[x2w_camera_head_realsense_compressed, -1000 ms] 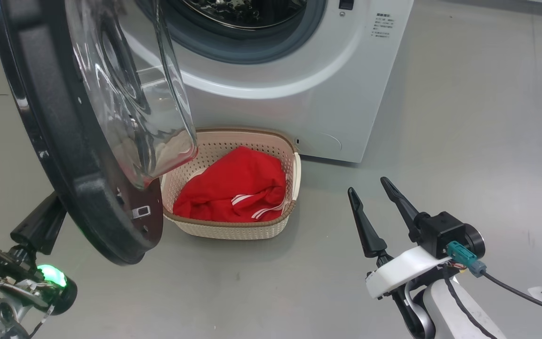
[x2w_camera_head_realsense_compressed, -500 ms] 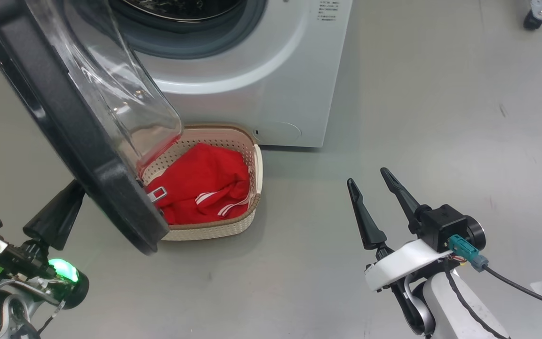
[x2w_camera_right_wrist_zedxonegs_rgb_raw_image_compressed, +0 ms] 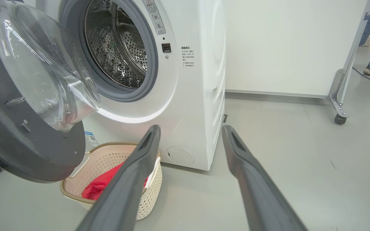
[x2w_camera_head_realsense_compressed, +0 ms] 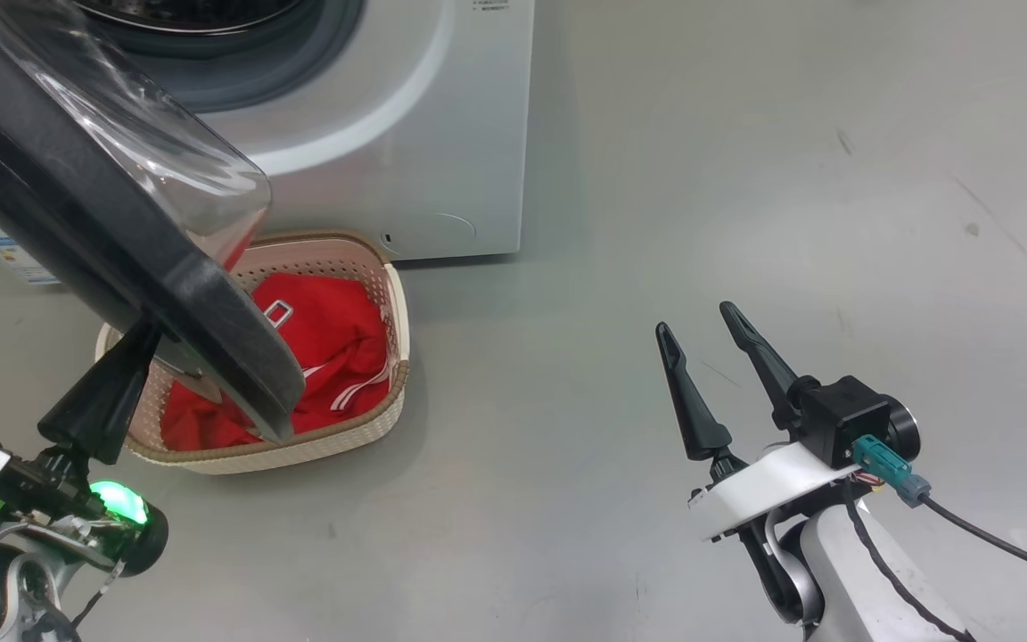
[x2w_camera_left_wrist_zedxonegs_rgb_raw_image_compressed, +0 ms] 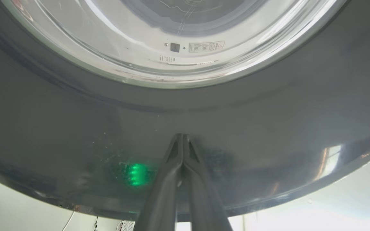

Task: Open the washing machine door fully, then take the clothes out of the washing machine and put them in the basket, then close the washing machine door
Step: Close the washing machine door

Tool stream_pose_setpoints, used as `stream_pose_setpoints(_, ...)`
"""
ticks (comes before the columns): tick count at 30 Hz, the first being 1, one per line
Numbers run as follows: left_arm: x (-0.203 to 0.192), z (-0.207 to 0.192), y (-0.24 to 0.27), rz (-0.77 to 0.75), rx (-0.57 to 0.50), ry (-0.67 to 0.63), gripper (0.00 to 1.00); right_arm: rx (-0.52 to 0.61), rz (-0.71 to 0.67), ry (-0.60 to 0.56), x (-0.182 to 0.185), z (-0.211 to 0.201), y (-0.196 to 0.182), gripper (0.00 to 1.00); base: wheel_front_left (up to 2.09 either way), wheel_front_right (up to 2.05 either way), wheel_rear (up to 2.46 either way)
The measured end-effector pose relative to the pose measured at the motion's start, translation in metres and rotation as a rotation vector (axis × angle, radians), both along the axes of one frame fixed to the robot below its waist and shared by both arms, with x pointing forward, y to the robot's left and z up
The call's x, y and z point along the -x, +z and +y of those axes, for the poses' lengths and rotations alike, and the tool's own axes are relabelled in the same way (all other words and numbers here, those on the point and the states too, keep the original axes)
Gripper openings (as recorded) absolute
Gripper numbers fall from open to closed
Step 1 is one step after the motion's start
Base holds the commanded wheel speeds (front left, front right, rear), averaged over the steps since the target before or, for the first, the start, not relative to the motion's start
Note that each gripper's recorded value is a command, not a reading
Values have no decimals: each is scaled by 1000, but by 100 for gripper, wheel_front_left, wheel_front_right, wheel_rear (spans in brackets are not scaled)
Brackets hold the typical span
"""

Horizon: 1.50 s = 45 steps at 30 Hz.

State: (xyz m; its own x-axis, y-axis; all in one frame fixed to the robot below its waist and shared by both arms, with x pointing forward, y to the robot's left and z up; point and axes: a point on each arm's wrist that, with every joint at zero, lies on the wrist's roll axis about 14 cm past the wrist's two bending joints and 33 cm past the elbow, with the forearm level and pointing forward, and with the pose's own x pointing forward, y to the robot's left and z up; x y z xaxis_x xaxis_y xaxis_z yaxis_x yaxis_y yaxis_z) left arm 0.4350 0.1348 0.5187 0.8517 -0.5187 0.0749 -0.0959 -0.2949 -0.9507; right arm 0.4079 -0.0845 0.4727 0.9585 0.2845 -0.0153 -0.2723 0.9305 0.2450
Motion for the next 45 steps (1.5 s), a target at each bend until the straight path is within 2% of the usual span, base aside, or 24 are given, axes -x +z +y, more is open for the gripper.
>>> stream_pose_setpoints(11, -31, -33, -8, 15, 34, -43, 0, -3, 21, -94, 4, -29, -5, 100, 0, 0, 0)
stream_pose_setpoints(24, -74, -58, -21, 51, 90, -18, 0, -5, 55, -207, 9, -61, -12, 100, 0, 0, 0)
stream_pose_setpoints(37, -82, -88, -29, 88, 110, -80, 0, 6, 51, -264, 9, -76, -10, 100, 0, 0, 0)
stream_pose_setpoints(45, -71, -91, -24, 52, 46, -101, 0, 1, 19, -259, 6, -73, 1, 100, 0, 0, 0)
